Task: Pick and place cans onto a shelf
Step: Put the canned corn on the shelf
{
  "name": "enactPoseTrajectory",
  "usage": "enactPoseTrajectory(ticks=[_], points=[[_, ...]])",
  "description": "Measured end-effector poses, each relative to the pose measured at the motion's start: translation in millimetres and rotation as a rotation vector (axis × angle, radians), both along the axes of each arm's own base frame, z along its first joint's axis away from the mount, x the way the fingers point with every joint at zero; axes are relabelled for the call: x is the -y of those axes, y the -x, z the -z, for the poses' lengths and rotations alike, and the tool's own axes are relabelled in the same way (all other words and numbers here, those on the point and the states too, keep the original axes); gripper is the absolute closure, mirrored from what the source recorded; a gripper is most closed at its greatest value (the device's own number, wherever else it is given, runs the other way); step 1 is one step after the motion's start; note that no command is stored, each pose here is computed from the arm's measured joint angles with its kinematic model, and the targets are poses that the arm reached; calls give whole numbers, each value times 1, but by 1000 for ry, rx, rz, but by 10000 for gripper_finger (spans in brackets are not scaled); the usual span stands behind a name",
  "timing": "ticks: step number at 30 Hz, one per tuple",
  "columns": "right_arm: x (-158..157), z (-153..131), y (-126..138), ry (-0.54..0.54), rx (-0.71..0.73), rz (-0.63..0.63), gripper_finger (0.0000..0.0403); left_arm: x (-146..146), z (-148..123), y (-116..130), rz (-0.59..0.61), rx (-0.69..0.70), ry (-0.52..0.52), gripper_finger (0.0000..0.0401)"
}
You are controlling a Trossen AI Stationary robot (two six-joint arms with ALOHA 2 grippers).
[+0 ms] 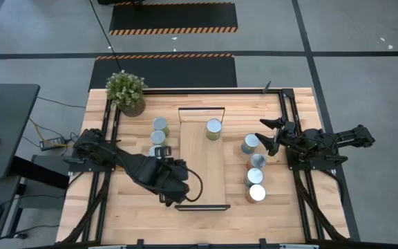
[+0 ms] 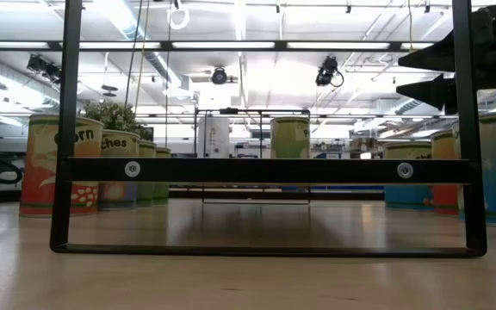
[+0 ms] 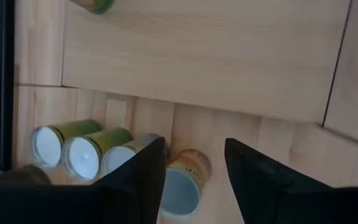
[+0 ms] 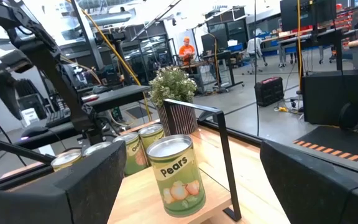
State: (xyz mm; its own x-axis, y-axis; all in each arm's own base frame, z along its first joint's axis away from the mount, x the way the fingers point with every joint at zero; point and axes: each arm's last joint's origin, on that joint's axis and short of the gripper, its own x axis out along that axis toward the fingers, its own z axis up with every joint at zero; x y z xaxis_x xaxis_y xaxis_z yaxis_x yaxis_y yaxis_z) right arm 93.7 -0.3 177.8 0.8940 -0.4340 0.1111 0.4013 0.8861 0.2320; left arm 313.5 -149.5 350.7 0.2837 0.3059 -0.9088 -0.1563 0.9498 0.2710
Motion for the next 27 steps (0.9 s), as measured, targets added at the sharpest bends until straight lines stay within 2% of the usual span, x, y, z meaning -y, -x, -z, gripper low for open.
enactPoseTrajectory(ticks=[3,7,11,13,18,22,27], points=[[0,0,0,-1,3,0,25,1,3,13,-70,16,6,230],[0,-1,0,-2,13,0,25,1,22,42,-181,-13,16,230],[0,-1,0,-3,16,0,25,0,40,72,-298,-2,101,230],[0,-2,0,-3,17,0,25,-3,48,85,-376,-5,133,230],[0,-2,0,-4,20,0,25,-8,75,109,-603,2,131,226],[0,-2,0,-4,20,1,25,-9,97,112,-683,-31,166,196],[0,-2,0,-4,20,0,25,-14,128,112,-744,-76,224,122]])
